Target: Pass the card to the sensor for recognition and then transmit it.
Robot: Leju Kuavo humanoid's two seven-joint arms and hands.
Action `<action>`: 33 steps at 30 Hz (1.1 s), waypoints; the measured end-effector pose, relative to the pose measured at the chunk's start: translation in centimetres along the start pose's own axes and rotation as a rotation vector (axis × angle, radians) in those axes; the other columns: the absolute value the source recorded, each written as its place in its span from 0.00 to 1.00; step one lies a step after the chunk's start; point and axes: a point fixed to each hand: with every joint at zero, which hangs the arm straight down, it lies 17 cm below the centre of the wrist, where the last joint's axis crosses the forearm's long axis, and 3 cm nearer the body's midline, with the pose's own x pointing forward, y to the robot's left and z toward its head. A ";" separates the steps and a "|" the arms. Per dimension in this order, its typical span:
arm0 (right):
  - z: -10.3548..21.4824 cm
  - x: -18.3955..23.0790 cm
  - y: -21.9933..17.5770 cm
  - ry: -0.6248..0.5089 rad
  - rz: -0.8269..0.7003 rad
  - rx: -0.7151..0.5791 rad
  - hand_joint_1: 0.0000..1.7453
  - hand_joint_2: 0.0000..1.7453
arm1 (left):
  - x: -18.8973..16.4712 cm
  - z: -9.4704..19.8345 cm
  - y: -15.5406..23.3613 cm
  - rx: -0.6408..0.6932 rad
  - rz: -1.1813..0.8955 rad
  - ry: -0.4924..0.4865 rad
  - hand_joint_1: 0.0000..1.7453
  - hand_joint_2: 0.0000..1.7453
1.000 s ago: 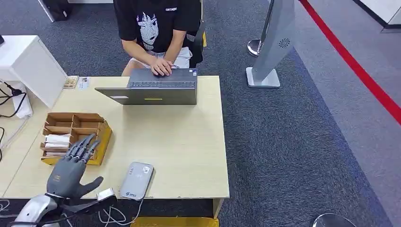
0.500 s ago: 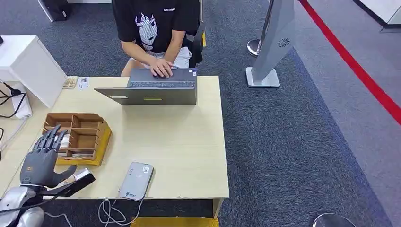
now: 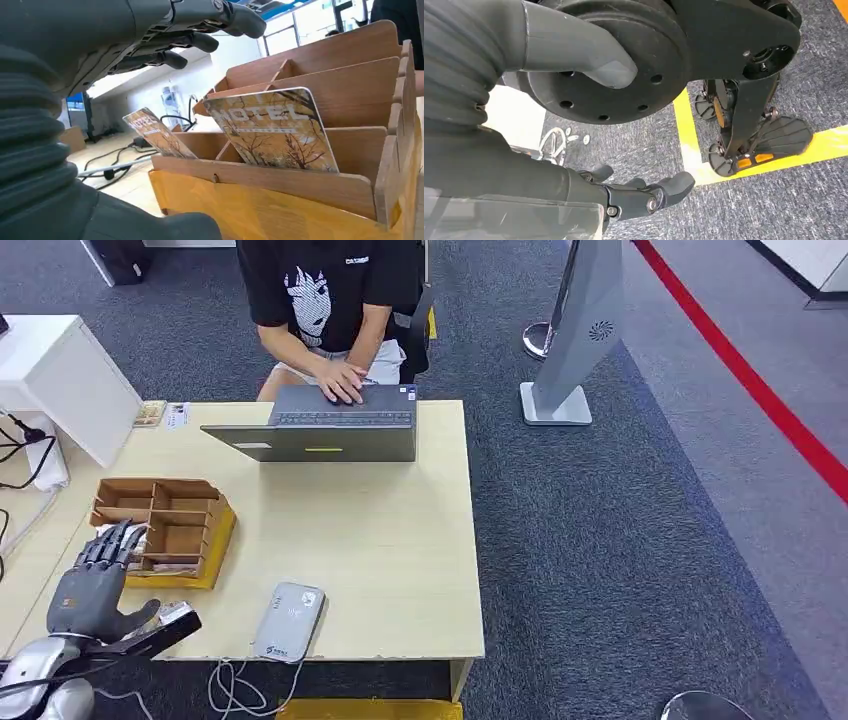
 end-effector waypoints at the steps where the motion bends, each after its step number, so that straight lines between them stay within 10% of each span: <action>1: 0.0 0.0 0.0 0.000 0.000 0.000 0.00 1.00 | 0.0 -0.1 0.0 -0.001 -0.005 0.001 0.00 1.00; 24: 0.0 0.0 -0.1 0.001 -0.011 -0.002 0.00 1.00 | 3.5 -1.3 -1.0 -0.049 -0.119 -0.102 0.03 1.00; 25: 0.0 0.0 -0.1 0.001 -0.010 -0.002 0.00 1.00 | 3.6 -1.3 -1.1 -0.052 -0.118 -0.104 0.82 1.00; 26: 0.0 0.0 -0.1 0.001 -0.011 -0.001 0.00 1.00 | 3.6 -1.3 -1.2 -0.056 -0.116 -0.105 0.93 1.00; 33: 0.0 0.0 -0.2 0.003 -0.010 -0.002 0.00 1.00 | 3.9 -1.4 -1.4 -0.082 -0.088 -0.099 1.00 1.00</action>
